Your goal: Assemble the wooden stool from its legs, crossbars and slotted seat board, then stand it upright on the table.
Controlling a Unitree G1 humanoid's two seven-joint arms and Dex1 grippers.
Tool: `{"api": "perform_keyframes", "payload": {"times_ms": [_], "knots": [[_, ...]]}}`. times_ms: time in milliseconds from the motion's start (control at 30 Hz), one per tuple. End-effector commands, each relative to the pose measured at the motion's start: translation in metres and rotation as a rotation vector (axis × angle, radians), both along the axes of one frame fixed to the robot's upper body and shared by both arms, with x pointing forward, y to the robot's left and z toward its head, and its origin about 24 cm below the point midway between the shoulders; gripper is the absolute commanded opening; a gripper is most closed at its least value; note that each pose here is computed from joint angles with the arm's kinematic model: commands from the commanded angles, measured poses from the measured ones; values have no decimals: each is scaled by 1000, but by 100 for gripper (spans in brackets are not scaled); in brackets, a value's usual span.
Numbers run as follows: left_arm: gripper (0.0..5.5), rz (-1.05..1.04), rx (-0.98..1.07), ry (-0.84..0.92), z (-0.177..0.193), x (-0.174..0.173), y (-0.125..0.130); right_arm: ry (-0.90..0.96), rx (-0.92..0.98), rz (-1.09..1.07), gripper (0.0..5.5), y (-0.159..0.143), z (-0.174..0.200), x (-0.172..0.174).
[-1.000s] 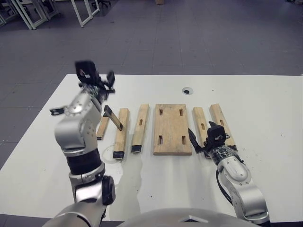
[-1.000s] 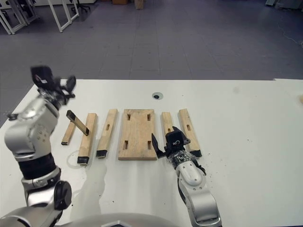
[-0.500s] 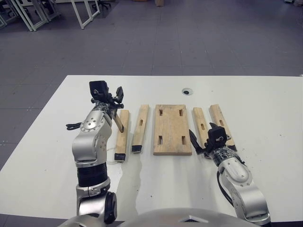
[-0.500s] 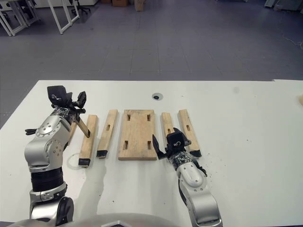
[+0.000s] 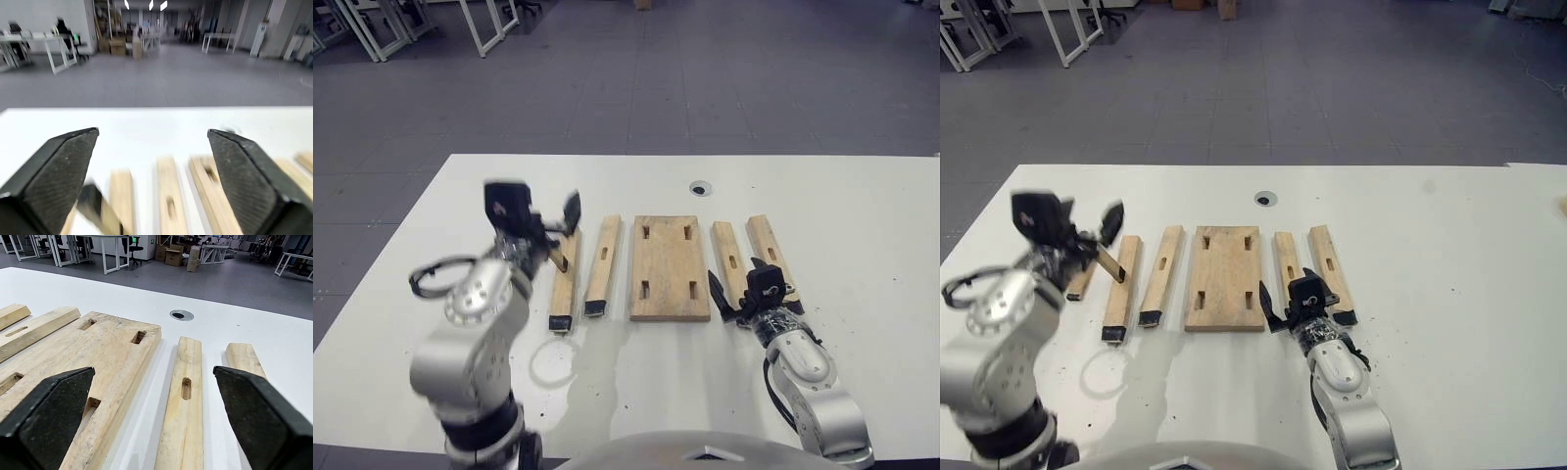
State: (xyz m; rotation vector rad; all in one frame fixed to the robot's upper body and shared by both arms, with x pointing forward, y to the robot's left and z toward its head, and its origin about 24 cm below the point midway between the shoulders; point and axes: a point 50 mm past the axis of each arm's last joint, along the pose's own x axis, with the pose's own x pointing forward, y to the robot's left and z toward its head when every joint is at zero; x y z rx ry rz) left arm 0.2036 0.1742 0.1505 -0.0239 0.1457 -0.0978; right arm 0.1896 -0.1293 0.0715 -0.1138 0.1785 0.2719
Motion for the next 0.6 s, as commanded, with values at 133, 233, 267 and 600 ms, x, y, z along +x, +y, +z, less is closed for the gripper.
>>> {"api": "perform_keyframes", "payload": {"times_ms": [133,233,267,600], "knots": [[460,110,85,303,-64,-42,10,7,-12,6,448,-4,1,-2],[460,140,66,388,-88,-50,16,5,-18,16,448,-5,2,-1],[460,147,69,404,-94,-52,18,4,-20,15,448,-6,3,0],[460,94,80,499,-130,-47,19,-3,-28,15,448,-7,5,3]]}}
